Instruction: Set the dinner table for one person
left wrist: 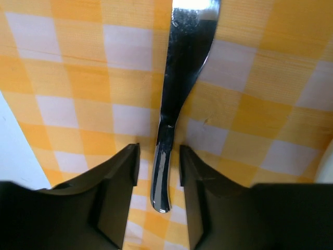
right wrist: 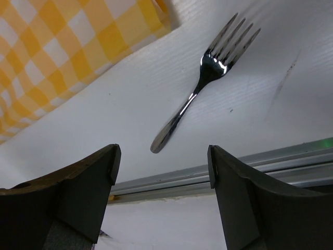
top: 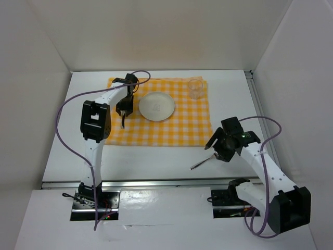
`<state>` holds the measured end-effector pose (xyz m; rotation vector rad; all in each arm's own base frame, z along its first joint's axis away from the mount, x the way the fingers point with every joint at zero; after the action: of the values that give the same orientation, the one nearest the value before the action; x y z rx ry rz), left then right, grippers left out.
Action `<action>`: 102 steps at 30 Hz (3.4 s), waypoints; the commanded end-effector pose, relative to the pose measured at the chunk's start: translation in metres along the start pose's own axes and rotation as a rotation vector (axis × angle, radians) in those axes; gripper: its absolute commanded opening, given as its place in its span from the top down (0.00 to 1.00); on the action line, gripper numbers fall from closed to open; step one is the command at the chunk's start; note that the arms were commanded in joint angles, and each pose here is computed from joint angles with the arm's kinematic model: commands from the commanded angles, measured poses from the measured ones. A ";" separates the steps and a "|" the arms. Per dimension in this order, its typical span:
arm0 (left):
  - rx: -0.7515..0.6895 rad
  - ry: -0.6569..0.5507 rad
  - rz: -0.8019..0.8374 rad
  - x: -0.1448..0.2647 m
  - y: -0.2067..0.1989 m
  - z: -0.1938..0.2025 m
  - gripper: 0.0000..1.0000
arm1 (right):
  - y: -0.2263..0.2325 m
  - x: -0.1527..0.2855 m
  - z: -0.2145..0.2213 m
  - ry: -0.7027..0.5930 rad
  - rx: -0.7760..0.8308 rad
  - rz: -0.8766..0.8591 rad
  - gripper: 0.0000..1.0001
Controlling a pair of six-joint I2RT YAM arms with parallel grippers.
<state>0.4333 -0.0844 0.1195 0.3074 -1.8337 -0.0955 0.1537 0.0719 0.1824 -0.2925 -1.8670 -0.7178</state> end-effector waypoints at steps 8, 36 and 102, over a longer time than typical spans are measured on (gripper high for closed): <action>0.089 -0.164 0.023 0.093 0.027 -0.019 0.43 | 0.012 -0.029 0.018 0.060 -0.015 0.105 0.29; 0.215 -0.422 0.274 0.218 0.075 0.039 0.40 | 0.012 -0.096 0.039 0.026 -0.075 0.345 0.92; 0.207 -0.451 0.214 0.227 0.095 0.054 0.40 | 0.138 -0.135 -0.117 0.088 0.616 0.071 0.85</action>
<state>0.3175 -0.0611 0.3252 0.2452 -2.2717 0.2062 0.3657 0.1310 0.1307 0.1016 -1.8614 -0.0563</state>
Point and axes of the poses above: each gripper's point midway between its finger pads, its own x axis back along the fingers, its own y axis along the line the jaws close on, z = x × y, the point moved 10 cm from there along x, back along the fingers, and after that the axes turned 3 degrees about x, right-handed, at the moved point
